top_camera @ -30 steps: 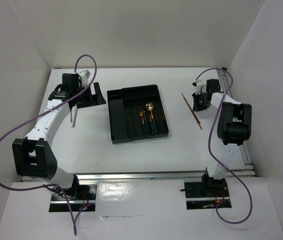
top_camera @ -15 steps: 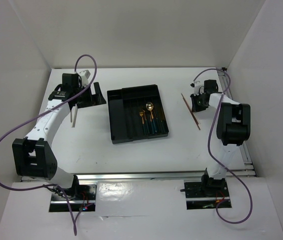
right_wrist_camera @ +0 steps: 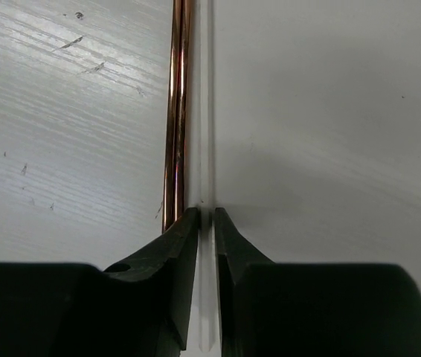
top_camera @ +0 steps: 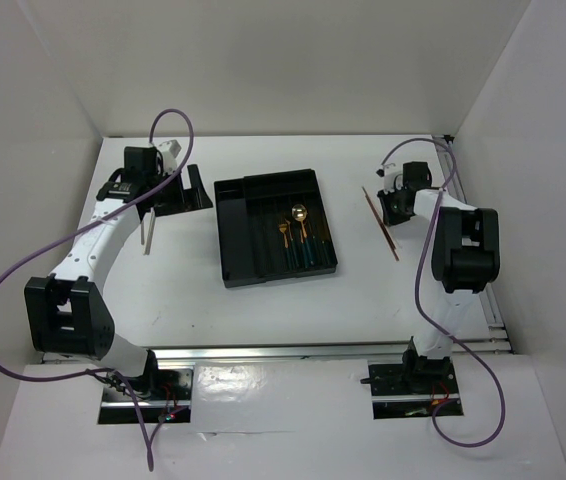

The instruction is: Sort the eating utensils into containers

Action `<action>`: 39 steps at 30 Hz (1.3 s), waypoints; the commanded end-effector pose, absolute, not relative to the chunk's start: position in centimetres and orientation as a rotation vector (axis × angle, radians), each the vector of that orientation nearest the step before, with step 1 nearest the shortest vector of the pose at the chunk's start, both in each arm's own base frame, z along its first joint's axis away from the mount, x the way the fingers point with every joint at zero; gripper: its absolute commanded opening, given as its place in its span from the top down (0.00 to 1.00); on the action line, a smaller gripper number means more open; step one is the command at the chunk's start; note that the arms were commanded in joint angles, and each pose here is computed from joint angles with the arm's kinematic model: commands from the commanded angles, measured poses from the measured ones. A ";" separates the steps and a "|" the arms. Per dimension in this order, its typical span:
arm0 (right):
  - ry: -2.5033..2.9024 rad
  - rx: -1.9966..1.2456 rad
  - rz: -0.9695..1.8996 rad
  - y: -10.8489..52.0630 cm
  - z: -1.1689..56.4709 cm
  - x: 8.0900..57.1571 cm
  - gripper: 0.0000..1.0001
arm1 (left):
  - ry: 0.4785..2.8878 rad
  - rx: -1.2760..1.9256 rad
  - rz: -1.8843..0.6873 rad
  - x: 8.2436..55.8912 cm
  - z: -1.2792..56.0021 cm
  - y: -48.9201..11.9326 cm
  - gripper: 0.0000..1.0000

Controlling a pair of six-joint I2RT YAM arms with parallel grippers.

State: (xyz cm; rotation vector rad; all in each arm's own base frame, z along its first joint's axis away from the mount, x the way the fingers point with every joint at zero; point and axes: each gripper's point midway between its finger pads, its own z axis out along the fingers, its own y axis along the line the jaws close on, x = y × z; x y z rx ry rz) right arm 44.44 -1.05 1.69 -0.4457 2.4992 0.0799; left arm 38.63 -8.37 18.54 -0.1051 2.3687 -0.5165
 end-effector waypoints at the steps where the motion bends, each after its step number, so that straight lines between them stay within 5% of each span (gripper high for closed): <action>1: 2.631 -0.493 0.040 -1.7 -2.4 42.0 0.81 | 2.341 -0.085 -0.541 38.9 19.5 -8.3 0.01; 17: 2.721 -0.522 0.131 -0.6 -4.8 41.0 1.00 | 2.337 -0.095 -0.528 38.8 19.4 -7.6 0.00; 29: 2.331 -0.383 0.124 1.5 12.4 48.5 1.00 | 2.280 -0.136 -0.511 37.8 19.7 -7.2 0.00; 39: 2.304 -0.376 0.423 10.4 18.8 46.5 1.00 | 2.231 -0.220 -0.400 37.5 19.8 -5.4 0.00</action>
